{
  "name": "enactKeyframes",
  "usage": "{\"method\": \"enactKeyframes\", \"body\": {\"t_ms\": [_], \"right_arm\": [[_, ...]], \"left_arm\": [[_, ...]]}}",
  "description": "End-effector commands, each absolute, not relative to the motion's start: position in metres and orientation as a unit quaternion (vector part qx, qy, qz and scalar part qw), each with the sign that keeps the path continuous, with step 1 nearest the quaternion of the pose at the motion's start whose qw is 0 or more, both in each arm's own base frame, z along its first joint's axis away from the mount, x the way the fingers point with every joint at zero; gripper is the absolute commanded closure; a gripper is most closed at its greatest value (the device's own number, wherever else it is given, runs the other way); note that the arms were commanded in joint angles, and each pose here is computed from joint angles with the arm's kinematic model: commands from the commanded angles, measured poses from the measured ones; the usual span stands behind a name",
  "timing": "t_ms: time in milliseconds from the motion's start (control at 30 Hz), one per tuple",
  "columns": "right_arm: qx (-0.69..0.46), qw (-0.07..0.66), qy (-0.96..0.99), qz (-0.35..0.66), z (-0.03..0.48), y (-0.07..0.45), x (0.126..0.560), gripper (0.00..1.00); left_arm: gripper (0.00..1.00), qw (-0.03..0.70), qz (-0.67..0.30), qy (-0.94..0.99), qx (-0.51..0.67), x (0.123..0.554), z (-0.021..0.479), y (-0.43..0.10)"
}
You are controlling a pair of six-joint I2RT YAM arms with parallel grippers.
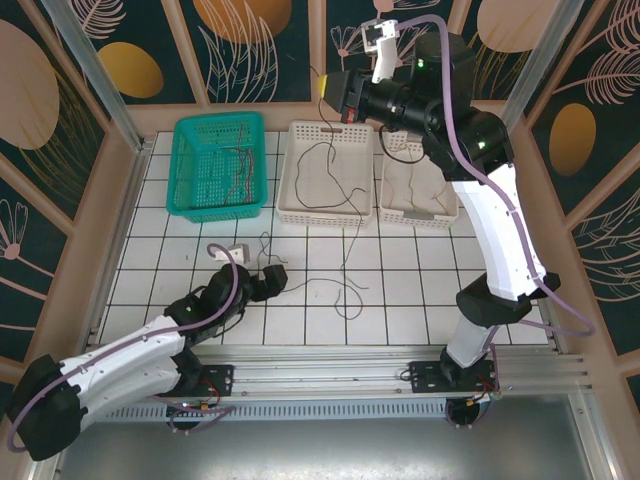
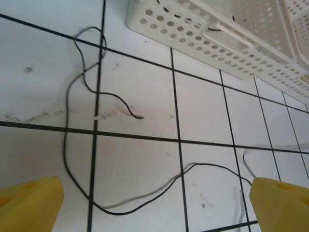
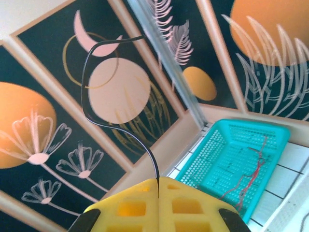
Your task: Untangle the cables
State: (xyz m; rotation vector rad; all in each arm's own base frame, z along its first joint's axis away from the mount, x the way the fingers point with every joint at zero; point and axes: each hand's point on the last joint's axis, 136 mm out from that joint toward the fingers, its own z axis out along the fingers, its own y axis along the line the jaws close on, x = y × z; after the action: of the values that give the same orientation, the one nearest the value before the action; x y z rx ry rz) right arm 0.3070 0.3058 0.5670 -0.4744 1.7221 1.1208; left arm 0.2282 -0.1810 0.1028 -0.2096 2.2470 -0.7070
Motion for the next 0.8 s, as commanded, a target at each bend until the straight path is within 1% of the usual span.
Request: {"method": "enactKeyframes", "body": {"t_ms": [0,133,300,467,600,767], "right_arm": [[-0.218,0.524,0.647,0.509,0.617,0.292,0.278,1.00],[-0.219,0.517,0.634,0.532,0.627,0.286,0.274,1.00],[-0.234,0.486,0.628,0.561,0.625,0.293,0.264,1.00],[-0.248,0.452,0.626,0.585,0.618,0.302,0.255,1.00],[-0.261,0.432,0.629,0.592,0.611,0.312,0.246,1.00],[-0.271,0.408,0.640,0.592,0.595,0.326,0.239,1.00]], "left_arm": [[0.01,0.378,-0.341,0.858,-0.064,0.228,0.116,-0.205],[0.02,0.365,-0.385,0.846,-0.043,0.226,0.121,-0.225],[0.02,0.380,-0.453,0.807,-0.002,0.228,0.151,-0.252],[0.02,0.424,-0.484,0.764,0.047,0.236,0.190,-0.271],[0.02,0.462,-0.487,0.737,0.079,0.244,0.217,-0.281],[0.01,0.487,-0.498,0.710,0.103,0.249,0.244,-0.292]]}}
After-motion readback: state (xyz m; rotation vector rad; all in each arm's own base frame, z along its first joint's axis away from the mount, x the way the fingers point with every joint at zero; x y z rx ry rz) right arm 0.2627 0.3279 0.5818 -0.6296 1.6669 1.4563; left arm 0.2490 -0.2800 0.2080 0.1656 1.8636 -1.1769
